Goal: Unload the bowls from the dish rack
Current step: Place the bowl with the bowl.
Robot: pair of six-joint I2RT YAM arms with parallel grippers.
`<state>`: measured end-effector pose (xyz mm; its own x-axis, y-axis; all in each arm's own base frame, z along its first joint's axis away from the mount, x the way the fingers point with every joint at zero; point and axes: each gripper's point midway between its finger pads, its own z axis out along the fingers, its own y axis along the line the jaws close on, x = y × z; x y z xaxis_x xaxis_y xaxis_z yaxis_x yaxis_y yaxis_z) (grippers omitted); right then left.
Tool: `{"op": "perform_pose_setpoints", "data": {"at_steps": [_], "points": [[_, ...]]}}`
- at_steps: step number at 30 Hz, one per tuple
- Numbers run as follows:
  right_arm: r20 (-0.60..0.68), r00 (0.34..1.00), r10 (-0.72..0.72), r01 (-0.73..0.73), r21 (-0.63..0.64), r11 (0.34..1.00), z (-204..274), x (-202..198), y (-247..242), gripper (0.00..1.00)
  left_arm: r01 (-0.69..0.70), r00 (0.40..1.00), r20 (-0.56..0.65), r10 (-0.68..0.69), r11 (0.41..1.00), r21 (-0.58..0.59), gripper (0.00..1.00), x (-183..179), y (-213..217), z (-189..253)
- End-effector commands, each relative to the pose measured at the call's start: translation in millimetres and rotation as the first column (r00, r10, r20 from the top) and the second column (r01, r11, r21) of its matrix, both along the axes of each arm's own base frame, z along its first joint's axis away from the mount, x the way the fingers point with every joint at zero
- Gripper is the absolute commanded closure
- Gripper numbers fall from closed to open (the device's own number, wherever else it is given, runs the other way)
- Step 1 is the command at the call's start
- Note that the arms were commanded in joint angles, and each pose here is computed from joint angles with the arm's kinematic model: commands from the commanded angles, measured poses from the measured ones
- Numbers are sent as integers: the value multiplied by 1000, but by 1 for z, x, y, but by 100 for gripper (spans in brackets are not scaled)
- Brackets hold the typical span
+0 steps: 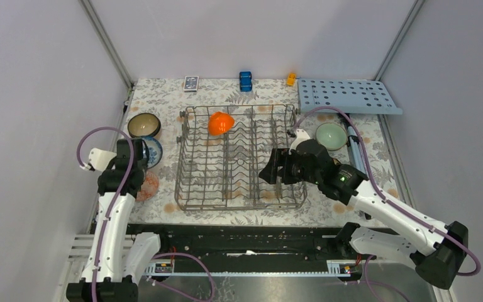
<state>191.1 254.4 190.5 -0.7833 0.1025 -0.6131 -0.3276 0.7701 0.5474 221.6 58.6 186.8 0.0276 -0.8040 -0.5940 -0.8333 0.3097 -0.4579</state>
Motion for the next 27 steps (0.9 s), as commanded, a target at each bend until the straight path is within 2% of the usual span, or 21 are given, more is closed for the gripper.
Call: {"op": "perform_pose_setpoints", "data": {"at_steps": [1, 6, 19, 27], "points": [[40, 999, -21, 20, 12, 1000, 13, -2, -11, 20, -176, 983, 42, 177, 984, -26, 100, -7, 15, -5], [45, 998, -32, 32, 2, 999, 14, -2, -15, 20, -209, 978, -8, 209, 977, -32, 100, -20, 15, -30], [3, 999, -32, 32, 6, 999, 1, -3, -9, 20, -261, 964, -38, 262, 965, 20, 100, -35, 30, -52], [-3, 999, -32, 32, -4, 999, 1, -3, -10, 20, -275, 960, -50, 275, 961, -5, 100, -38, 35, -65]]}}
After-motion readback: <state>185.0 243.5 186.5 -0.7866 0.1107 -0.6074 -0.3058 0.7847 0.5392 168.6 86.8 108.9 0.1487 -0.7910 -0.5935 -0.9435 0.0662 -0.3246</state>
